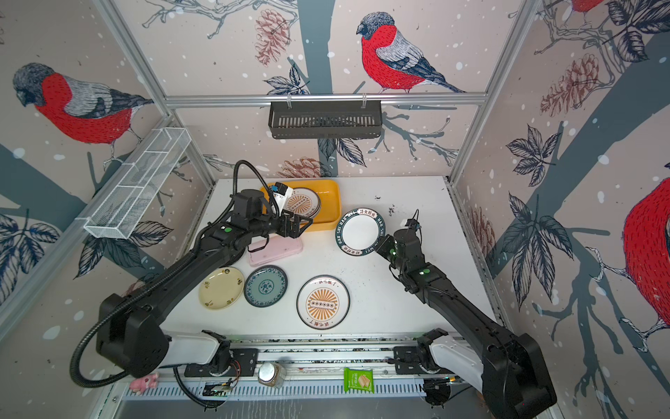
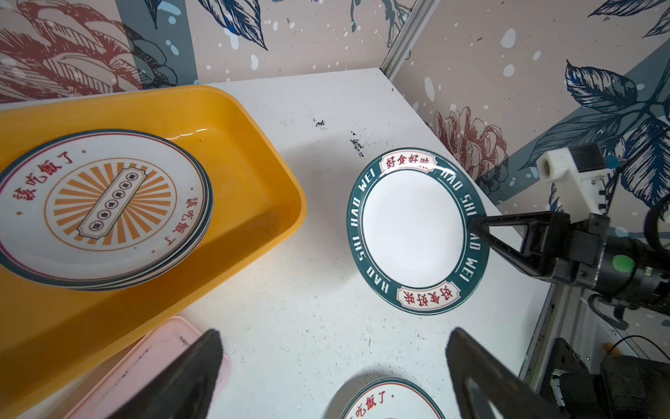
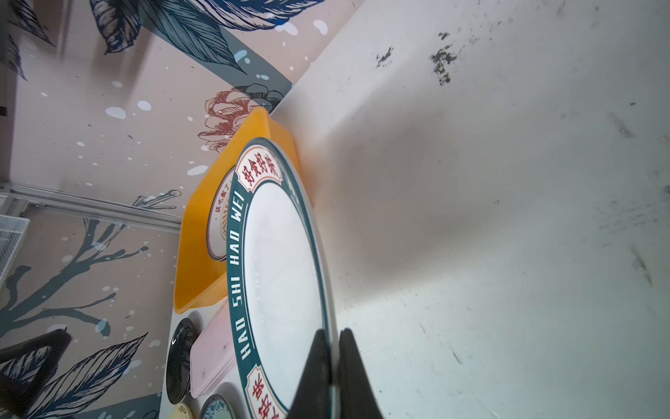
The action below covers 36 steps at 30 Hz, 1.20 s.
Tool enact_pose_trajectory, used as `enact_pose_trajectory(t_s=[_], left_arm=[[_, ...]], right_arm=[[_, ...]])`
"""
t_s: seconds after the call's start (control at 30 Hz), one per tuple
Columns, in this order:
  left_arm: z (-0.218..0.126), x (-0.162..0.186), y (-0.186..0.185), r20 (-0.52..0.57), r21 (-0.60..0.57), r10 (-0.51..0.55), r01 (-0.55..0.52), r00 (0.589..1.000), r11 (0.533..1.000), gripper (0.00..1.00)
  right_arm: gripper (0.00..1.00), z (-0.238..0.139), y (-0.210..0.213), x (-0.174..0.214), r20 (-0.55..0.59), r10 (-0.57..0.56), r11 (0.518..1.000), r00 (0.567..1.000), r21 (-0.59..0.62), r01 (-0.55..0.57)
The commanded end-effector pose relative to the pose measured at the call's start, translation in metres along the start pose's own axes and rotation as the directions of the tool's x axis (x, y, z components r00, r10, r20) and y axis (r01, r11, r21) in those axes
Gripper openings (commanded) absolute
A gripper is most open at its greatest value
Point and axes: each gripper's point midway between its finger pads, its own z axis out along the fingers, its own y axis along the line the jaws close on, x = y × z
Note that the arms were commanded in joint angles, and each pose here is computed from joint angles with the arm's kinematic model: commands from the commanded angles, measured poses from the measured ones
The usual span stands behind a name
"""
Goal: Place the plates into the plastic bin on the countertop
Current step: 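Lift the green-rimmed plate upright with the right gripper toward the left gripper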
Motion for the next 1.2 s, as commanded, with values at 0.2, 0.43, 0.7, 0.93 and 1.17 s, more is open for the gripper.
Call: enact_pose_trajectory(t_s=[0.2, 0.43, 0.7, 0.93, 1.17], left_arm=[[0.012, 0.009, -0.003, -0.069, 0.057, -0.04, 0.044, 0.997, 0.997, 0.92], [0.023, 0.019, -0.003, -0.137, 0.083, -0.074, 0.086, 0.988, 0.993, 0.79], [0.021, 0.017, -0.003, -0.134, 0.09, -0.076, 0.089, 0.988, 0.992, 0.63], [0.016, 0.009, -0.002, -0.117, 0.162, -0.136, 0.154, 0.984, 0.975, 0.41], [0.006, 0.0, -0.002, -0.075, 0.222, -0.17, 0.183, 0.983, 0.958, 0.23]], right_arm=[[0.01, -0.007, 0.096, -0.007, 0.047, -0.109, 0.932, 0.993, -0.342, 0.119], [0.01, -0.006, 0.126, 0.001, 0.047, -0.13, 0.889, 0.99, -0.437, 0.138], [0.01, -0.002, 0.126, 0.005, 0.039, -0.131, 0.889, 0.991, -0.438, 0.135], [0.01, -0.003, 0.127, 0.004, 0.05, -0.119, 0.882, 0.992, -0.454, 0.129], [0.01, 0.0, 0.131, 0.007, 0.031, -0.113, 0.87, 0.993, -0.48, 0.115]])
